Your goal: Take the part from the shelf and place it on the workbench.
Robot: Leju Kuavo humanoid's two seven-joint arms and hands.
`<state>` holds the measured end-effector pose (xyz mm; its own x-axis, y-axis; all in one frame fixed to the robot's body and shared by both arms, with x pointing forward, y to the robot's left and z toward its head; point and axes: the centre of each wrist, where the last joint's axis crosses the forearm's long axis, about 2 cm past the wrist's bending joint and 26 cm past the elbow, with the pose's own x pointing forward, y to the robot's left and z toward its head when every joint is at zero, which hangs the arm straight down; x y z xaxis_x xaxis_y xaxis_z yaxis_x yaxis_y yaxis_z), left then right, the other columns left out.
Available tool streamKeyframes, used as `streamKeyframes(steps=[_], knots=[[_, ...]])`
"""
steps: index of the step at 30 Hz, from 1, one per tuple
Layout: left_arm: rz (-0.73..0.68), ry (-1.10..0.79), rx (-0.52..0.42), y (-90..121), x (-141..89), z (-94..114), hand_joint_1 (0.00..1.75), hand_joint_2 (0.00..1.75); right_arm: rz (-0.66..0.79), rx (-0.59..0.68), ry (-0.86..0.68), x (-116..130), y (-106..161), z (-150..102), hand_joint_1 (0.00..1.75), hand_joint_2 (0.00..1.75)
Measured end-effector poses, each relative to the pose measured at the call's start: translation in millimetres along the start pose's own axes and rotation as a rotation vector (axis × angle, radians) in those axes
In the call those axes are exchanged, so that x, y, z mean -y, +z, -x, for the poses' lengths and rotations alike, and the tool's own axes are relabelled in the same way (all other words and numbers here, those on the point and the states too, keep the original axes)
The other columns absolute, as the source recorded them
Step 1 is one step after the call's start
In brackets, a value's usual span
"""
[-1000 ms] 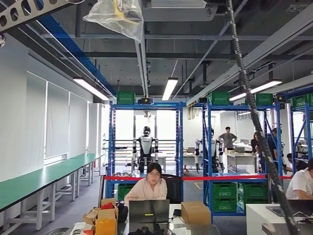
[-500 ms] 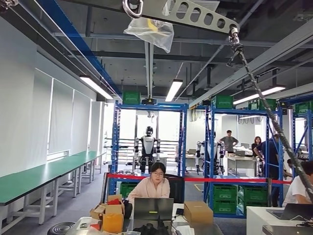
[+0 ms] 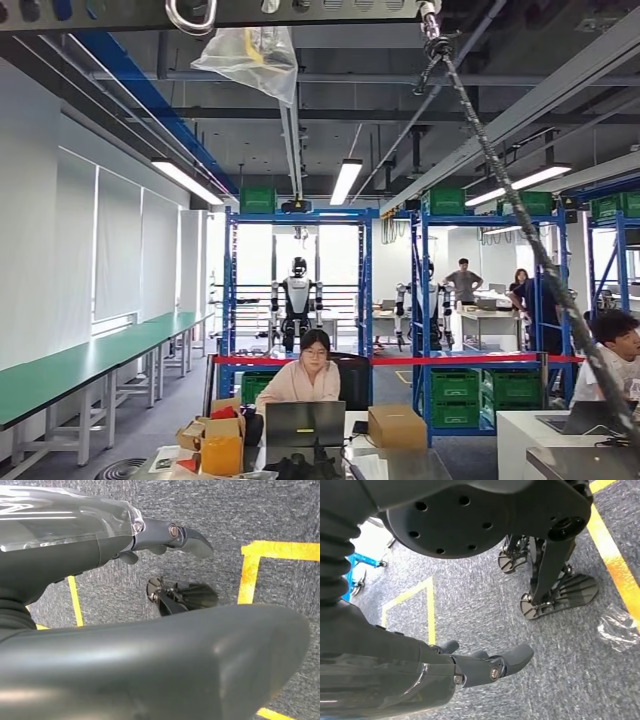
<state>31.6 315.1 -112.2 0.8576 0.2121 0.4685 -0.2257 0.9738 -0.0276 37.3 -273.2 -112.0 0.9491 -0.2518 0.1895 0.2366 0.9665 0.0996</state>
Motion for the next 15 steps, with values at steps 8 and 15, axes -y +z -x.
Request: streamKeyframes(steps=[8, 15], knots=[[0.007, 0.006, 0.006, -0.2, 1.8, -0.4, 0.00, 1.75, 0.010, 0.005, -0.012, 2.4, 0.0, -1.1, 0.00, 0.44], [0.005, 0.006, 0.012, -0.8, 1.9, -1.7, 0.00, 1.75, 0.008, 0.009, -0.019, 2.6, 0.0, -0.9, 0.00, 1.75]])
